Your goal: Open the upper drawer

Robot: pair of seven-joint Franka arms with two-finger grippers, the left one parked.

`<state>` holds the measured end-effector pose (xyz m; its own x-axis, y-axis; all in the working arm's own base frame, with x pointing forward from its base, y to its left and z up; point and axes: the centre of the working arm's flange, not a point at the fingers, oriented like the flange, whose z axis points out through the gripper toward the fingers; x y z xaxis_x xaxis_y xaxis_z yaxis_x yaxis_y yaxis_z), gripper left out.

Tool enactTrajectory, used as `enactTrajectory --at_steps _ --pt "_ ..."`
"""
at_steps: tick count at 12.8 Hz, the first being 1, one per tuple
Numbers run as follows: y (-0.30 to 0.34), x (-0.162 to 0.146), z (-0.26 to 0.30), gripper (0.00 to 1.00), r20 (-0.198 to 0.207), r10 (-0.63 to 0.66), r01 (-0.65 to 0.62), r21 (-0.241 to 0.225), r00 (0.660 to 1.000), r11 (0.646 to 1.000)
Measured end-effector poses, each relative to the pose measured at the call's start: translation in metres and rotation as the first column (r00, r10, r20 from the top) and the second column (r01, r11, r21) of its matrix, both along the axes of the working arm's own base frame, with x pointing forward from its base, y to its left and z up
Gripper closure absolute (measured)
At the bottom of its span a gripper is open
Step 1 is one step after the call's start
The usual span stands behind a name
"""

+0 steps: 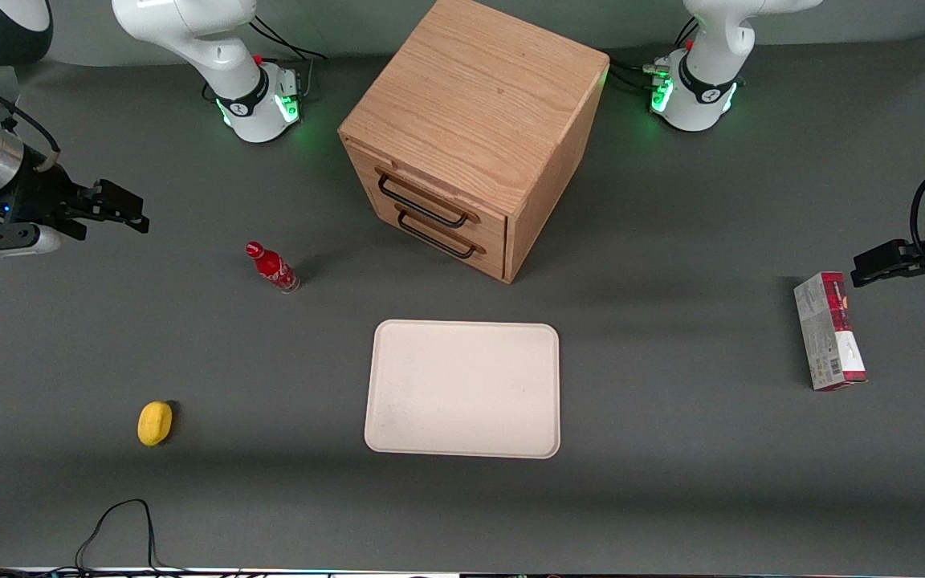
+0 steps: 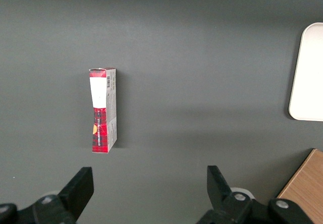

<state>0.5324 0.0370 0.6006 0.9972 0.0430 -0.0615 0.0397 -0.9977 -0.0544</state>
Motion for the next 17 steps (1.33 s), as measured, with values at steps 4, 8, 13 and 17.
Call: enactTrajectory --at_steps 4,8,13,17 --pt "0.000 -0.001 0.002 0.00 -0.003 0.000 0.000 0.000 1.000 1.000" --pt "0.003 -0.004 0.003 0.00 -0.024 0.007 -0.007 -0.002 1.000 1.000" --pt "0.021 0.002 -0.003 0.00 -0.038 0.031 -0.029 0.040 0.999 0.999" --pt "0.067 0.018 -0.014 0.00 -0.051 0.094 -0.090 0.091 0.994 0.992"
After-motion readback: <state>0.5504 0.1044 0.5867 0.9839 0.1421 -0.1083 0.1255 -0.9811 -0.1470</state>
